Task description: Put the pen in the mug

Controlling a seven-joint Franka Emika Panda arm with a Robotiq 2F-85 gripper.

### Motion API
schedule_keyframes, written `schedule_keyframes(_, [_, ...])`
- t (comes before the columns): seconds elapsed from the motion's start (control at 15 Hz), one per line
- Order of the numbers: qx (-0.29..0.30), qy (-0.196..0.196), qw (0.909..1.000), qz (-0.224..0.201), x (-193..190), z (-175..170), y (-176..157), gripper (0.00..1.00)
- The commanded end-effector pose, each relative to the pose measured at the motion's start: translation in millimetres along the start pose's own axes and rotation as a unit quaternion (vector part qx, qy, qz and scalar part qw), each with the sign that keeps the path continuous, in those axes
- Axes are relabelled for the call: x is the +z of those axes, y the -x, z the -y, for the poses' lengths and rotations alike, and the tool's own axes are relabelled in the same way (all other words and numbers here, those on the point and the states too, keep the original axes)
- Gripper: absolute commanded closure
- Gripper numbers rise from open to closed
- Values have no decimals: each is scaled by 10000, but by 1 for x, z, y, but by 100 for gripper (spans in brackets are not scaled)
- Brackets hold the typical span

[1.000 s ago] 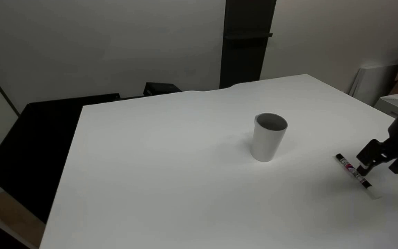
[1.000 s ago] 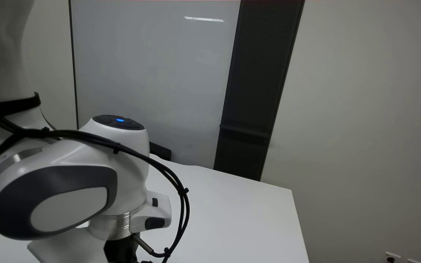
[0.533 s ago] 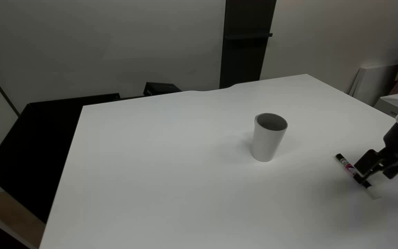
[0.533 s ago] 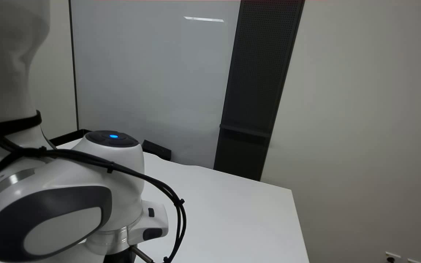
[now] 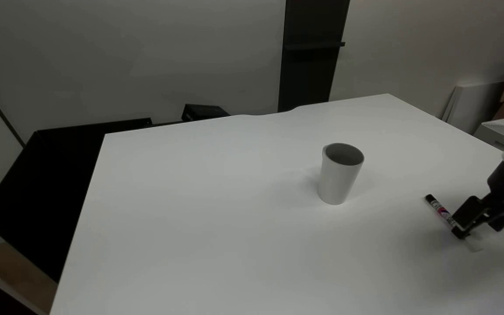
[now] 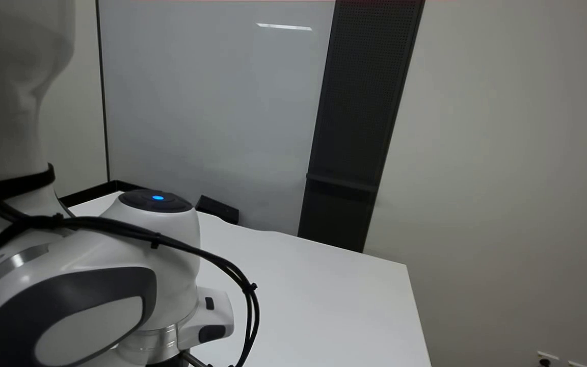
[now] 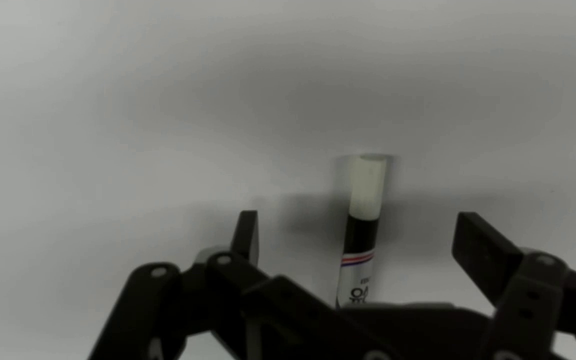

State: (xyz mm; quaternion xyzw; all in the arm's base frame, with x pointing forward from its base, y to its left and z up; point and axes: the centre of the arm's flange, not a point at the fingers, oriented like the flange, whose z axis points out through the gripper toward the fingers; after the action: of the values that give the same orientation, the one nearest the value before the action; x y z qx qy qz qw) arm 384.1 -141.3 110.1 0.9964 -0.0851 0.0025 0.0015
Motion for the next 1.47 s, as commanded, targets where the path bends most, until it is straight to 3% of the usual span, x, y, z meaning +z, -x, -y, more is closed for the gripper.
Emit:
schedule_keyframes(0.0, [32, -8, 9999, -97, 3, 3, 0, 0])
schedule_keyframes(0.6, [411, -95, 9991, -108, 6, 3, -2, 0])
schedule_keyframes(1.4, [473, -163, 9985, -220, 16, 3, -3, 0])
